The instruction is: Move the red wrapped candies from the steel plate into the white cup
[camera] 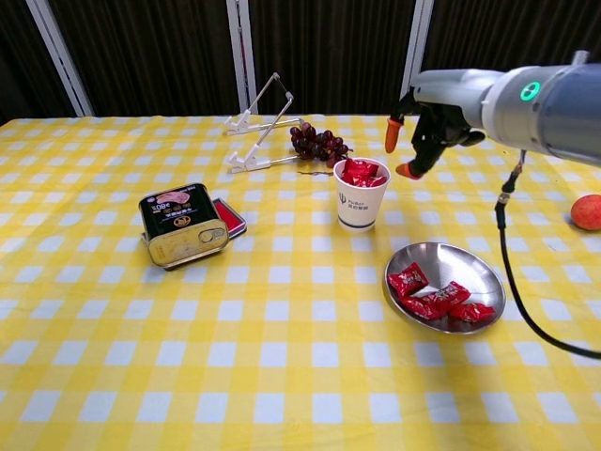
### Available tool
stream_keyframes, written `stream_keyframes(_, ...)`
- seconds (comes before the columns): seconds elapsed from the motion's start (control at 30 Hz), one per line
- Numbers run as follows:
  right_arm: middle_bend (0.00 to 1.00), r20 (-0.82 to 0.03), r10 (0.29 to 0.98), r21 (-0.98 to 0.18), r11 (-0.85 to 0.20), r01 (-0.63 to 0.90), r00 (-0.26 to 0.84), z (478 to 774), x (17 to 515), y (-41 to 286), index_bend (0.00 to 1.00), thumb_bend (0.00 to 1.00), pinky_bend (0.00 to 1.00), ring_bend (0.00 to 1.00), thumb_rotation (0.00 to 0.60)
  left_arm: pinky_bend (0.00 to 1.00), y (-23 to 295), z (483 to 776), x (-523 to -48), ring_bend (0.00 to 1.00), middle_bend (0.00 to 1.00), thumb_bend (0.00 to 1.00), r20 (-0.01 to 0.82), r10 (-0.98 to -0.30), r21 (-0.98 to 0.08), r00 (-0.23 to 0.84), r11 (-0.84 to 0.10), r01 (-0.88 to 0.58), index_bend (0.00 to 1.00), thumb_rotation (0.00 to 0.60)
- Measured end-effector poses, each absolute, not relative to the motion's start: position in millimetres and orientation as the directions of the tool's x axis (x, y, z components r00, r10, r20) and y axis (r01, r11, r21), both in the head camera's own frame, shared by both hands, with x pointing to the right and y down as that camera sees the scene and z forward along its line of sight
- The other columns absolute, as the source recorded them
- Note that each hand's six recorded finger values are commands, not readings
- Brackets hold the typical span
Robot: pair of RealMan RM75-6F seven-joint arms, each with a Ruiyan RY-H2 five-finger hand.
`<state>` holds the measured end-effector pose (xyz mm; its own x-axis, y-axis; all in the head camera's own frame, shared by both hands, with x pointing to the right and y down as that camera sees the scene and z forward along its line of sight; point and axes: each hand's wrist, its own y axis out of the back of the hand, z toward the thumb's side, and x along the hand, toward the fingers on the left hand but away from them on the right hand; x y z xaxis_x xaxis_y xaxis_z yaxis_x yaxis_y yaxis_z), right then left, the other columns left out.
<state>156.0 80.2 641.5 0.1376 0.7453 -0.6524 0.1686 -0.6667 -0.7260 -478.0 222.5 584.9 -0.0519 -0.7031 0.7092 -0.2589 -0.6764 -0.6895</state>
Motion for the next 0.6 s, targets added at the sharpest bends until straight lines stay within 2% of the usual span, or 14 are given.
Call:
stream_keyframes(0.33,0.81,-0.731,0.656,-0.658,-0.751,0.062,0.189,654.8,168.5,142.6,0.41,0.35,0.93,0.96,0.6,0.0,222.9,583.3,-480.3,0.0,0.0,0.09,0.7,-0.711,-0.7,-0.062,-0.667,-0.255,0.0,0.6)
stream_keyframes(0.6,0.81,-0.748,0.627,-0.636,-0.771,0.038,0.218,668.9,169.6,161.9,0.41,0.35,0.93,0.96,0.6,0.0,222.4,584.4,-480.9,0.0,0.0,0.09,0.701,-0.71,-0.7,-0.069,-0.668,-0.253,0.0,0.6)
